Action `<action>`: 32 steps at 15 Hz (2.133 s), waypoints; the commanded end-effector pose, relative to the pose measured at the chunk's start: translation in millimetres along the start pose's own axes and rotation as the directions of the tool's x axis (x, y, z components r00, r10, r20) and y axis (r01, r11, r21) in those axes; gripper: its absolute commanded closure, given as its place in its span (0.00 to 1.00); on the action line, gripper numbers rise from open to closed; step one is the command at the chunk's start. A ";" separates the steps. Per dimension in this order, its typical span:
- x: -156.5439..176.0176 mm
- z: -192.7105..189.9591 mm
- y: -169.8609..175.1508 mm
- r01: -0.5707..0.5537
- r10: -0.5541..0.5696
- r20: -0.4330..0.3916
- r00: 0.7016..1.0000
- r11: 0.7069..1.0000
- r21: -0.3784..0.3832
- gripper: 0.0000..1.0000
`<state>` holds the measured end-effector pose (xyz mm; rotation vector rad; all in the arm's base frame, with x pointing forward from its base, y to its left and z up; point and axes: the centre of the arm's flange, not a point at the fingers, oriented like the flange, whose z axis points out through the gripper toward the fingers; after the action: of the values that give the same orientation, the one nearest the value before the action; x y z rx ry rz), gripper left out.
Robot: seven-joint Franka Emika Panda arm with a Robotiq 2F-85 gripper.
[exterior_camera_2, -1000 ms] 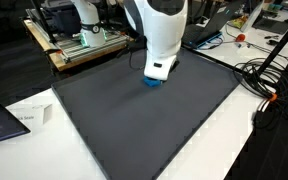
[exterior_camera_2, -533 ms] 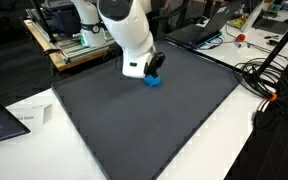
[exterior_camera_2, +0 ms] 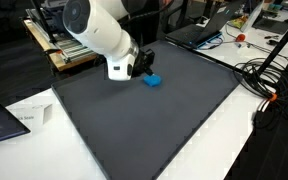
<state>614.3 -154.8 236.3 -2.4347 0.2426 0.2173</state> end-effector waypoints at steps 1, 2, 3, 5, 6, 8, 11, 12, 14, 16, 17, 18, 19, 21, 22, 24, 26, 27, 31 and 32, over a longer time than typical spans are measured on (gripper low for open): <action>-4.1 -7.8 15.3 0.041 -0.043 0.018 0.999 0.995 0.093 0.97; -2.9 -8.1 20.2 0.041 -0.044 0.024 0.999 0.993 0.108 0.97; -1.7 -7.8 26.3 0.044 -0.049 0.034 0.998 0.991 0.126 0.97; -1.0 -8.0 37.1 0.072 -0.082 0.055 0.995 0.983 0.171 0.97; 0.4 -7.9 43.9 0.086 -0.101 0.064 0.993 0.976 0.198 0.97; 2.4 -7.1 54.6 0.110 -0.132 0.077 0.988 0.964 0.244 0.97; 7.0 -4.8 68.6 0.142 -0.179 0.094 0.979 0.940 0.310 0.97; 8.2 -3.7 72.1 0.150 -0.192 0.098 0.977 0.933 0.326 0.97; 9.1 -3.2 75.8 0.165 -0.213 0.100 0.972 0.921 0.353 0.97; 7.6 -4.2 74.2 0.179 -0.225 0.089 0.970 0.915 0.363 0.97; 8.0 -6.0 72.3 0.171 -0.210 0.070 0.975 0.917 0.361 0.97; 8.9 -7.8 69.4 0.148 -0.181 0.062 0.982 0.923 0.356 0.97; 9.5 -9.5 66.2 0.138 -0.168 0.056 0.984 0.926 0.352 0.97; 13.0 -12.4 60.1 0.089 -0.104 0.026 0.994 0.939 0.333 0.97; 15.7 -13.4 57.3 0.063 -0.067 0.003 0.998 0.945 0.320 0.97; 21.1 -14.9 52.5 0.024 -0.016 -0.029 0.999 0.956 0.293 0.97; 25.2 -15.7 47.0 -0.017 0.035 -0.063 0.997 0.965 0.262 0.97; 26.5 -15.8 43.5 -0.045 0.066 -0.085 0.994 0.971 0.235 0.97; 20.9 -14.2 21.6 -0.125 0.143 -0.152 0.978 0.985 0.122 0.97; 17.0 -12.6 15.5 -0.143 0.158 -0.164 0.974 0.985 0.098 0.97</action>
<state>647.5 -198.0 213.4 -2.2831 0.4137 0.0648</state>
